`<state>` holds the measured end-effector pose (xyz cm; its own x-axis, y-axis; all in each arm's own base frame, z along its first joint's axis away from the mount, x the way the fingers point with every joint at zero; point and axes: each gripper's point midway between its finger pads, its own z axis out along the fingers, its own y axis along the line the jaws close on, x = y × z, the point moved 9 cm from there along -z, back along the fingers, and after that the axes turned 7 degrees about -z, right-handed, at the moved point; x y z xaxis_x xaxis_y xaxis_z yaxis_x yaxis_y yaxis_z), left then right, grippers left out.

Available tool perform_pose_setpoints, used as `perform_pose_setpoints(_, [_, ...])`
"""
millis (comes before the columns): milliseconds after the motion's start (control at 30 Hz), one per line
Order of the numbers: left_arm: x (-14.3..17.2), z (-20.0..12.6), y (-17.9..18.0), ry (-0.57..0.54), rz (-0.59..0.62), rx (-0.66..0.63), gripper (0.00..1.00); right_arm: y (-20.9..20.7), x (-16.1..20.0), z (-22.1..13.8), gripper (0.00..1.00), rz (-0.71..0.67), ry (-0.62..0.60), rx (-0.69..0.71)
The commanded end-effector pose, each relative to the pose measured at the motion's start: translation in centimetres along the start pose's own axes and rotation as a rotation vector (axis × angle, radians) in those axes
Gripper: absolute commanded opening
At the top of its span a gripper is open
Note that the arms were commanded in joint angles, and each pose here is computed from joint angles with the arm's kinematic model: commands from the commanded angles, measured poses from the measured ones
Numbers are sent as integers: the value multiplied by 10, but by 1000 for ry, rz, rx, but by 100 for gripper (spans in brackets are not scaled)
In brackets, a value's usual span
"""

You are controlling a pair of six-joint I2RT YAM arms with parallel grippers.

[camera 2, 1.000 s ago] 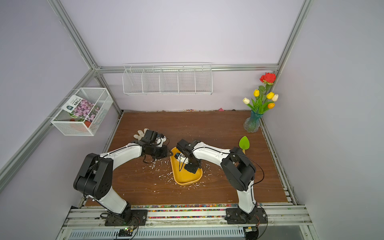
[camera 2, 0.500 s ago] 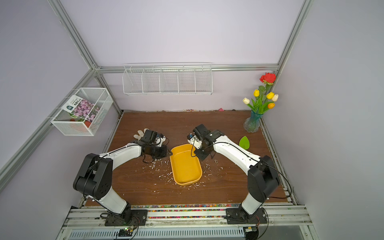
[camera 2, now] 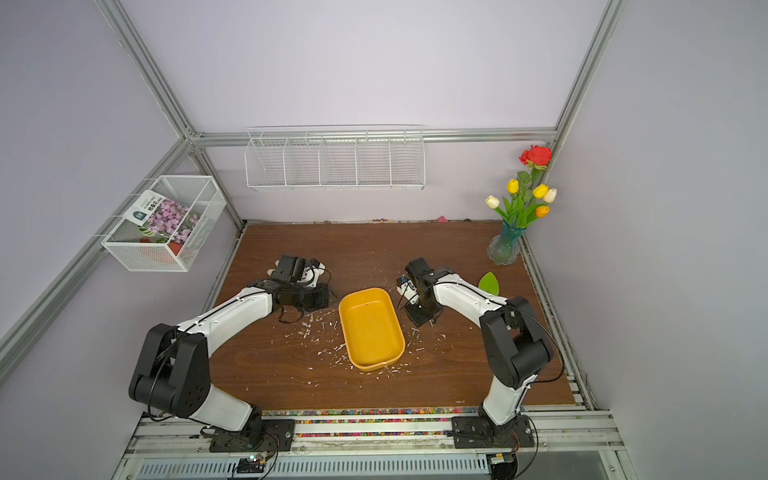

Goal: Take out the screws from the storage box
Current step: Place the screw at the center of the board, then reset both arms

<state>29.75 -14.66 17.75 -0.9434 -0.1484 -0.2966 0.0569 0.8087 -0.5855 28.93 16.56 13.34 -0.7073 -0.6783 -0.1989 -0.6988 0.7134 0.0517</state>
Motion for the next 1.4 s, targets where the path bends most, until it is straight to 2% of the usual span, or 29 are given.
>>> perform_pose_setpoints(0, [-10, -19, -3, -70, 20, -18, 46, -2, -1, 6, 8, 27, -24, -10])
perform_pose_setpoints(200, [-18, -33, 0, -110, 23, -54, 47, -4, -1, 11, 21, 21, -42, 5])
perform_pose_setpoints(367, [-24, -39, 0, -135, 13, -63, 47, -9, -4, 13, 26, 32, -52, 25])
perform_pose_setpoints(467, [-28, -46, 3, -195, 15, -104, 49, -13, -10, -3, 29, 58, -140, 64])
perform_pose_setpoints(533, [-34, -55, 12, -308, 16, -214, 52, -20, -15, -18, 33, 94, -231, 79])
perform_pose_setpoints(567, [-38, -62, 20, -389, 7, -278, 56, -24, -17, -27, 37, 110, -291, 95])
perform_pose_setpoints(633, [-46, -76, 33, -537, 42, -303, 59, -33, -18, -43, 50, 131, -403, 143])
perform_pose_setpoints(667, [-47, -82, 42, -631, 68, -324, 59, -38, -16, -49, 96, 140, -452, 170])
perform_pose_setpoints(700, [-47, -89, 49, -733, 92, -352, 62, -44, -12, -55, 99, 155, -495, 197])
perform_pose_setpoints(800, [-39, -102, 75, -949, 136, -387, 76, -69, 5, -63, 99, 259, -569, 235])
perform_pose_setpoints(833, [-36, -101, 86, -981, 136, -386, 76, -79, 12, -65, 99, 307, -589, 252])
perform_pose_setpoints(900, [-34, -95, 100, -971, 165, -383, 75, -94, 27, -68, 99, 382, -642, 282])
perform_pose_setpoints(967, [-31, -83, 108, -946, 244, -410, 74, -105, 44, -70, 99, 446, -704, 340])
perform_pose_setpoints(1033, [-28, -75, 121, -972, 219, -469, 74, -111, 63, -69, 98, 470, -779, 421])
perform_pose_setpoints(1100, [-25, -71, 129, -1018, 219, -470, 74, -115, 81, -63, 98, 477, -832, 513])
perform_pose_setpoints(1167, [-28, -69, 125, -999, 278, -455, 73, -121, 95, -57, 98, 504, -879, 553])
perform_pose_setpoints(1233, [-29, -63, 131, -1002, 271, -461, 72, -128, 106, -51, 98, 556, -942, 567])
perform_pose_setpoints(1300, [-20, -56, 138, -1045, 280, -451, 72, -130, 107, -45, 98, 513, -991, 595])
perform_pose_setpoints(1333, [-15, -56, 140, -1105, 301, -443, 74, -131, 108, -41, 98, 501, -1008, 605])
perform_pose_setpoints(1367, [-11, -55, 140, -1104, 316, -439, 75, -133, 108, -36, 98, 500, -1018, 600])
